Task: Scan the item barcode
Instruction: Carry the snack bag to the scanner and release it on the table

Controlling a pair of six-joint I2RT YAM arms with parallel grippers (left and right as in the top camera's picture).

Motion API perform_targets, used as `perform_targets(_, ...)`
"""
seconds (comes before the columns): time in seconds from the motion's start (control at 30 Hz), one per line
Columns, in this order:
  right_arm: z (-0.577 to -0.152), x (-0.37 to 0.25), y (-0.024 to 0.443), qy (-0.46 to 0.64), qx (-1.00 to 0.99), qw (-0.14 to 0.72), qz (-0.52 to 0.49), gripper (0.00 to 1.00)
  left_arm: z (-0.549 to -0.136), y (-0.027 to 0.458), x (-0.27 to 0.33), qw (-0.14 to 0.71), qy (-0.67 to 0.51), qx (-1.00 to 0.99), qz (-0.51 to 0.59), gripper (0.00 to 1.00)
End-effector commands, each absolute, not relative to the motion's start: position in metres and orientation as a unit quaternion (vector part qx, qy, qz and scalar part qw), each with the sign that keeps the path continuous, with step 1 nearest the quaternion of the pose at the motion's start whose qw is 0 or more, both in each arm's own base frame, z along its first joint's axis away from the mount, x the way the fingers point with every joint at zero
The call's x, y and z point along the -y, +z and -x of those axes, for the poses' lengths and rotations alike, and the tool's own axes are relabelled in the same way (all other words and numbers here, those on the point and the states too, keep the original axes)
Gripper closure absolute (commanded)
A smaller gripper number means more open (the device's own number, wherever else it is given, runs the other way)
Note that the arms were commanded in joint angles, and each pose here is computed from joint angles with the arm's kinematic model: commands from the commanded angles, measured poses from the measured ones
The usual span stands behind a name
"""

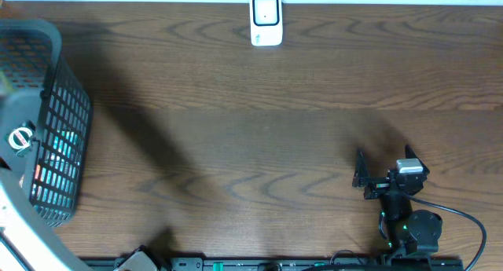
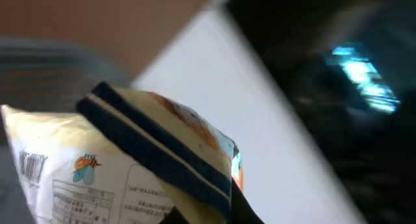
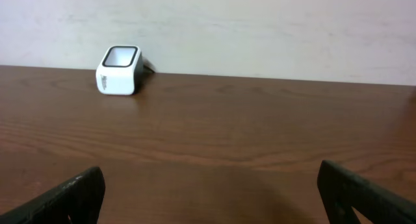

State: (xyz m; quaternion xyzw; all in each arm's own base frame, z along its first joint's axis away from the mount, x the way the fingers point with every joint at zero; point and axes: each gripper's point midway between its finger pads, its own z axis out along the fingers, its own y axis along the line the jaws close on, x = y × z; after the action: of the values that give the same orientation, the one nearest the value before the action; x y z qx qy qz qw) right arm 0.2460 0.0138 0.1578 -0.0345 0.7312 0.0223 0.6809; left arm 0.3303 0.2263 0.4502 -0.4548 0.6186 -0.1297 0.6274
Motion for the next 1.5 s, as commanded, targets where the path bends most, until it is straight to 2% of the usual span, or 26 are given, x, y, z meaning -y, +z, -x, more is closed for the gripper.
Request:
perform_targets(0.0, -0.246, -0.017, 0.158, 0.022, -0.731, 0.681, 0.045, 0.01, -0.328, 0.518, -0.146, 0.662, -0.290, -0.614, 0.319, 0.93)
perform_targets(0.1, -0.246, -0.017, 0.158, 0.022, -0.731, 0.681, 0.045, 0.01, -0.327, 0.543, -0.092, 0.659, -0.357, -0.620, 0.233, 0.93)
perform_targets(0.2, -0.246, -0.017, 0.158, 0.022, -0.731, 0.681, 0.045, 0.01, -0.337, 0.543, -0.046, 0.635, -0.397, -0.636, 0.185, 0.92)
perform_targets(0.47, -0.246, -0.017, 0.158, 0.022, -0.731, 0.681, 0.045, 0.01, -0.363, 0.505, 0.096, 0.571, -0.430, -0.699, -0.023, 0.93)
perform_targets(0.77, -0.246, -0.017, 0.158, 0.022, -0.731, 0.681, 0.045, 0.01, -0.398, 0.382, 0.232, 0.441, -0.401, -0.794, -0.117, 0.93)
perform_targets(0.93, -0.246, -0.017, 0.158, 0.022, -0.731, 0.681, 0.045, 0.01, -0.420, 0.283, 0.286, 0.364, -0.347, -0.857, -0.112, 0.92)
perform_targets(1.0, -0.246, -0.017, 0.158, 0.022, -0.731, 0.681, 0.044, 0.01, -0.419, 0.243, 0.312, 0.327, -0.342, -0.872, -0.126, 0.93)
perform_targets(1.1, -0.246, -0.017, 0.158, 0.022, -0.731, 0.681, 0.045, 0.01, -0.415, 0.210, 0.337, 0.299, -0.341, -0.880, -0.142, 0.93)
perform_targets(1.13, -0.246, -0.017, 0.158, 0.022, -0.731, 0.681, 0.045, 0.01, -0.413, 0.203, 0.344, 0.294, -0.341, -0.881, -0.147, 0.90)
perform_targets(1.17, -0.246, -0.017, 0.158, 0.022, -0.731, 0.681, 0.045, 0.01, -0.412, 0.197, 0.349, 0.288, -0.342, -0.882, -0.149, 0.73)
perform_targets(1.2, -0.246, -0.017, 0.158, 0.022, -0.731, 0.681, 0.045, 0.01, -0.409, 0.193, 0.354, 0.285, -0.343, -0.882, -0.154, 0.63)
perform_targets(1.3, -0.246, -0.017, 0.158, 0.022, -0.731, 0.681, 0.045, 0.01, -0.406, 0.198, 0.361, 0.291, -0.349, -0.876, -0.162, 0.53)
perform_targets(1.33, -0.246, -0.017, 0.158, 0.022, -0.731, 0.681, 0.044, 0.01, -0.407, 0.204, 0.362, 0.299, -0.352, -0.872, -0.163, 0.47)
perform_targets(1.37, -0.246, -0.017, 0.158, 0.022, -0.731, 0.681, 0.044, 0.01, -0.411, 0.221, 0.360, 0.316, -0.359, -0.863, -0.162, 0.36)
perform_targets(1.47, -0.246, -0.017, 0.158, 0.022, -0.731, 0.681, 0.045, 0.01, -0.417, 0.262, 0.343, 0.355, -0.367, -0.846, -0.153, 0.35)
